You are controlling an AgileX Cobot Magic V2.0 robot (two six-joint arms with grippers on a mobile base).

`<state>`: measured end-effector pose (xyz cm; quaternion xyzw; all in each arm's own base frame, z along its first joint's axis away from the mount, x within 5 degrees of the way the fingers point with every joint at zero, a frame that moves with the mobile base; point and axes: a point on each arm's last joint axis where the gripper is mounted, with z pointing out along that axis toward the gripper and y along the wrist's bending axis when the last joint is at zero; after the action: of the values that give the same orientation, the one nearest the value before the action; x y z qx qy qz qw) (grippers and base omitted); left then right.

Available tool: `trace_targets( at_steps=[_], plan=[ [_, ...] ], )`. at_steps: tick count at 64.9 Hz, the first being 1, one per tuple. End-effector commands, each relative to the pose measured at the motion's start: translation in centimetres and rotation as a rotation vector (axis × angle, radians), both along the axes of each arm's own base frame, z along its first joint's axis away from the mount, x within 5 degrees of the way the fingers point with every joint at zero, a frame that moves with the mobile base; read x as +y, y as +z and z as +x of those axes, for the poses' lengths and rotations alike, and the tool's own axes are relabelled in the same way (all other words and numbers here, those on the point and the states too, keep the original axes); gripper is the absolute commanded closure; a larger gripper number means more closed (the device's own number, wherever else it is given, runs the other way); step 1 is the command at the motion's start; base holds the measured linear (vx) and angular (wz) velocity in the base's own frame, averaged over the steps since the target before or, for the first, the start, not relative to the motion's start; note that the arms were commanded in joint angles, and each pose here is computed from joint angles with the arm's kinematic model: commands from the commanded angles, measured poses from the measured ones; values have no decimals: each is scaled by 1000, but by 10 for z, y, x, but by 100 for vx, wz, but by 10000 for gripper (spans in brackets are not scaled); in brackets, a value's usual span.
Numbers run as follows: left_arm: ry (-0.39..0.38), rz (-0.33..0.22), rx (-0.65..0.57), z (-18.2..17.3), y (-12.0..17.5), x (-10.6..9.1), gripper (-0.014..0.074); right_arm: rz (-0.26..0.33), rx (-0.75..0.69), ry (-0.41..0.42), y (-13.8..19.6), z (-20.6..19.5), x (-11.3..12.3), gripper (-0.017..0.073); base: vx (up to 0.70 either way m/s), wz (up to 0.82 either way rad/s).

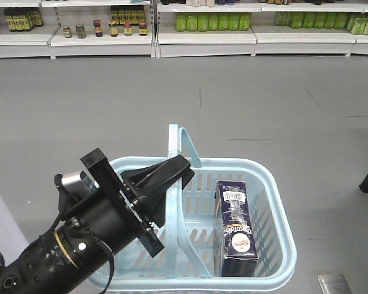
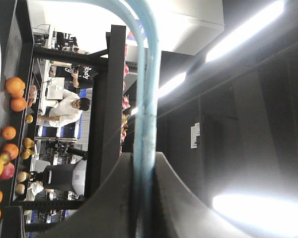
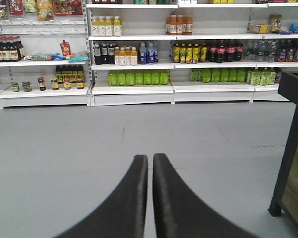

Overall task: Left arm holds basket, right arm returns cookies
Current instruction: 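Drive the base toward the drink shelves, left gripper holding basket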

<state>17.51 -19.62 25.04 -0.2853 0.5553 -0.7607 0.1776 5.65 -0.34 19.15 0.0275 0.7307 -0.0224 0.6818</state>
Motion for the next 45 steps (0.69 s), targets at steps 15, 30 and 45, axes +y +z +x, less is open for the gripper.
trace_targets(
  at_steps=[15,30,45],
  plan=[
    [-9,-266,-225,-9,41,7,596,-19,-61,-12,1,0,-1,565,56,-2],
    [-9,-266,-225,-9,41,7,596,-19,-61,-12,1,0,-1,565,57,1],
    [-9,-266,-225,-9,41,7,596,-19,-61,-12,1,0,-1,565,58,6]
  ],
)
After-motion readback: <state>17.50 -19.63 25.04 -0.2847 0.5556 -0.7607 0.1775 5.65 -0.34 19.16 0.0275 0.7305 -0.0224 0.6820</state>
